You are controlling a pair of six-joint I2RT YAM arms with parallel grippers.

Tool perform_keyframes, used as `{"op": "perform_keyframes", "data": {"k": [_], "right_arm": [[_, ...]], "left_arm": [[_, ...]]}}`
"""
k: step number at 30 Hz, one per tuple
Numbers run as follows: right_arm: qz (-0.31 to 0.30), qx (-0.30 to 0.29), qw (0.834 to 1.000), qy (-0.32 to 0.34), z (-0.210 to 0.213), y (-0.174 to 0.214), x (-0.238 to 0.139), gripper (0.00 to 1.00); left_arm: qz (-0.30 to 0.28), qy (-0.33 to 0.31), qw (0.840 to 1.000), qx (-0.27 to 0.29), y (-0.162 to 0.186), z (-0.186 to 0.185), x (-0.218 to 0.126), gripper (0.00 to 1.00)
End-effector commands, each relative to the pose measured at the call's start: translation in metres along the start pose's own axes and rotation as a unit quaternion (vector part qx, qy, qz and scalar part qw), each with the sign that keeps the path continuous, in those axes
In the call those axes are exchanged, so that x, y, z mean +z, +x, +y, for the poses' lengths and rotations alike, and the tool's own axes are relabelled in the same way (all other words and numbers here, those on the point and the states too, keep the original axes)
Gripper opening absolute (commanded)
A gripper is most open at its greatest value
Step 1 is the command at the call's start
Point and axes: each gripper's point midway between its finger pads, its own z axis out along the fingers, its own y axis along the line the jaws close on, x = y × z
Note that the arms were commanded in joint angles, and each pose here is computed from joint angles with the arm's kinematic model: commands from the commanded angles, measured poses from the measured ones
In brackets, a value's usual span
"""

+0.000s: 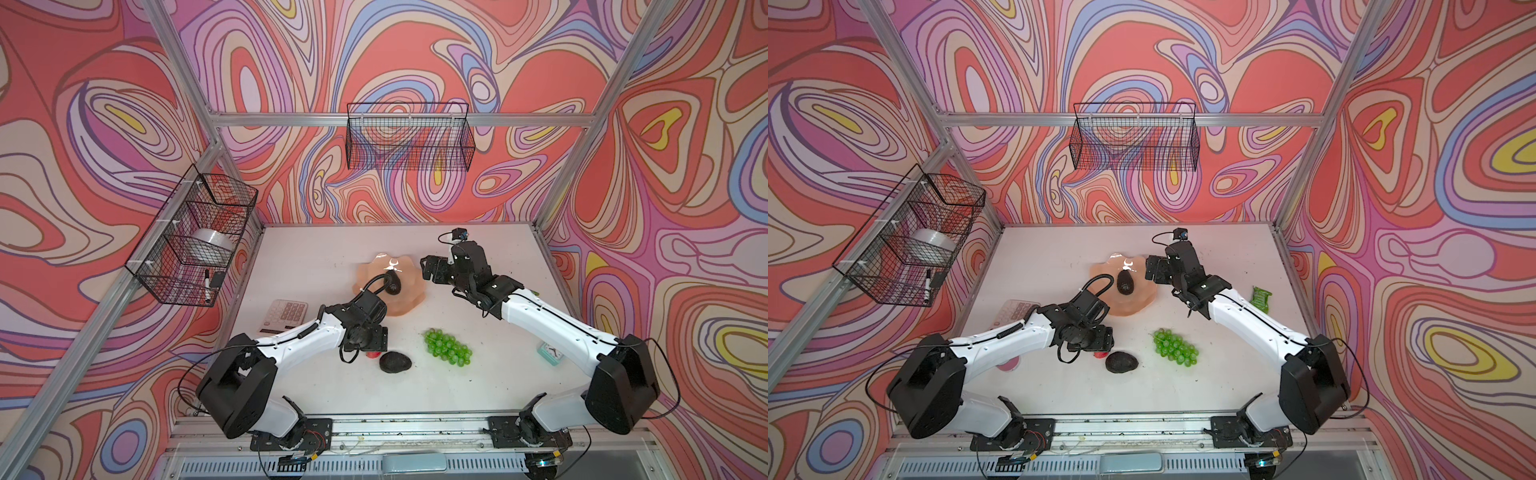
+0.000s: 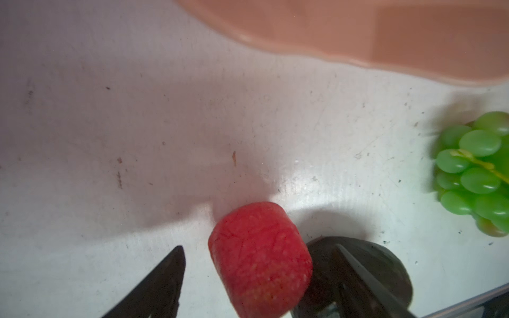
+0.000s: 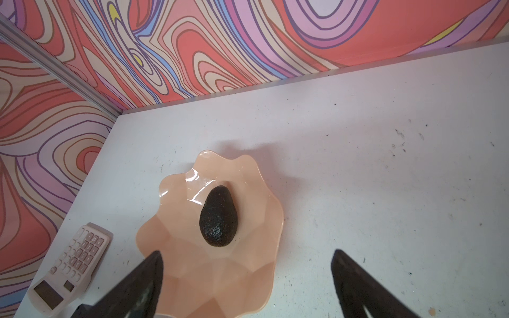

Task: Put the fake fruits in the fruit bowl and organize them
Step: 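Grasp the red apple with the left gripper and lift it, then move the red apple into the bowl beside the avocado and release with the left gripper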

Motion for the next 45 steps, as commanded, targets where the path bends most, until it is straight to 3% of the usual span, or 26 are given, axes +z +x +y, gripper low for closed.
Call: {"op": "perform_keyframes", "data": {"k": [1,6,9,17,21,29,45], "right_arm": [[-0.001,-0.003,1.000,0.007,-0.005,0.002,-0.001,0.98],[0.002,-0.003,1.000,0.009,-0.007,0.004,0.001,0.98],[0.003,-0.003,1.000,0.008,-0.006,0.005,0.003,0.98],[0.000,0.000,1.000,0.007,-0.006,0.003,0.006,0.98],[0.001,0.001,1.000,0.006,-0.005,0.002,0.006,0.98],[-0.001,-0.008,1.000,0.022,-0.014,0.001,-0.008,0.98],[0.003,-0.009,1.000,0.025,-0.018,0.006,-0.010,0.98]], "left_arm": [[0.004,-0.015,1.000,-0.014,-0.001,0.002,0.004,0.72],[0.002,-0.049,0.999,0.001,-0.001,0.015,-0.003,0.47],[-0.022,-0.069,0.997,0.012,-0.009,0.023,-0.023,0.42],[-0.123,-0.031,0.992,0.022,-0.066,0.015,-0.094,0.43],[-0.152,-0.031,0.987,0.034,-0.109,0.006,-0.104,0.45],[-0.134,-0.044,0.988,0.056,-0.167,-0.012,-0.075,0.45],[-0.092,-0.067,0.993,0.032,-0.179,-0.010,-0.011,0.45]]}}
